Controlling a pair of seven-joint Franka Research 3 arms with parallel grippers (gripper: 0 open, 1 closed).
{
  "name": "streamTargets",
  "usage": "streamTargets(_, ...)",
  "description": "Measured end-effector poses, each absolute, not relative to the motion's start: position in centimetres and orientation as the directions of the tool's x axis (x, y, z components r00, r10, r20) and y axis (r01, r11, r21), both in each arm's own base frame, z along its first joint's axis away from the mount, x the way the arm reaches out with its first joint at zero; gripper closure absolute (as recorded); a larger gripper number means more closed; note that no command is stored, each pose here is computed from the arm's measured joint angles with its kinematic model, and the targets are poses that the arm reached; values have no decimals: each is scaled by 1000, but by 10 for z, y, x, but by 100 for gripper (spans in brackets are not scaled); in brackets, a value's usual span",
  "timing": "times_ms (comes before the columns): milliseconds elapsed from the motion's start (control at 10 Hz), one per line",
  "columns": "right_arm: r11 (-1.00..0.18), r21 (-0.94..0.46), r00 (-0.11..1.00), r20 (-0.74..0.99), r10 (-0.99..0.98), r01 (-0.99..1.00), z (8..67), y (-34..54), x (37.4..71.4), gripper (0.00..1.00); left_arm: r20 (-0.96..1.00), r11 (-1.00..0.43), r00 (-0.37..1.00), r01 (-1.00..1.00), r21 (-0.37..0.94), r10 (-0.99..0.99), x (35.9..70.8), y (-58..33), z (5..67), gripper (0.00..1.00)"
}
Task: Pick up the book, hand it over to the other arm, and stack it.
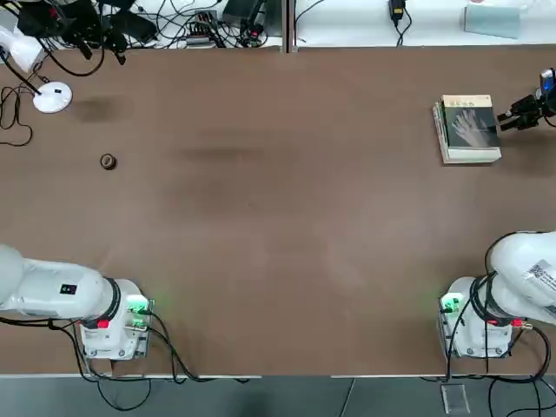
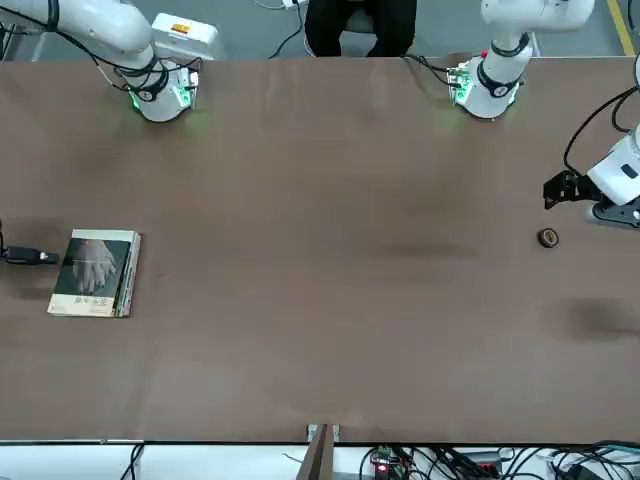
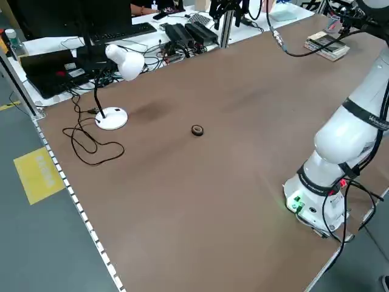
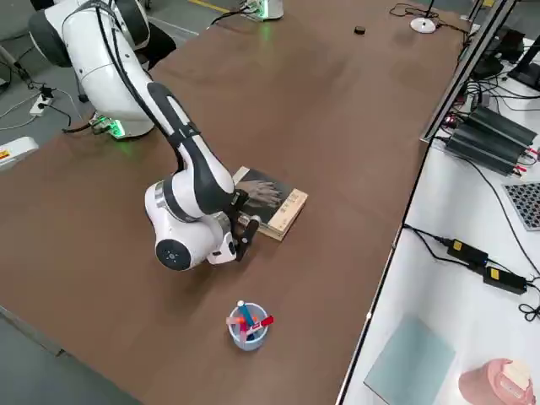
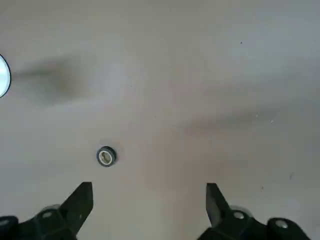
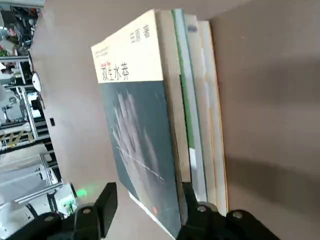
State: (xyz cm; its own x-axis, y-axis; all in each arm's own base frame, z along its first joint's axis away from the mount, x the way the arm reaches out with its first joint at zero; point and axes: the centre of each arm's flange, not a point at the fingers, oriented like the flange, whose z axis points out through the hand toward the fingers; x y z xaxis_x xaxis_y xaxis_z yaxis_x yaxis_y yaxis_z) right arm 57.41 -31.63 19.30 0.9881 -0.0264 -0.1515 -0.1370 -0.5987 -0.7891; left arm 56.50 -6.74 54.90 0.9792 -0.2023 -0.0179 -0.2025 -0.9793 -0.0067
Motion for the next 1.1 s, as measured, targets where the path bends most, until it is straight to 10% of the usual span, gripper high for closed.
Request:
streamTargets(400,-582,-785,976,-202,-79,-210,202,-321,575,0,-13,-980,980,-201,-7,-201,566,-67,550,0)
streamTargets(1100,-625,-727,956,-267,-121,-282,265,-277,613,0,44,-981,980,-195,-15,-196,571,-65,578,0)
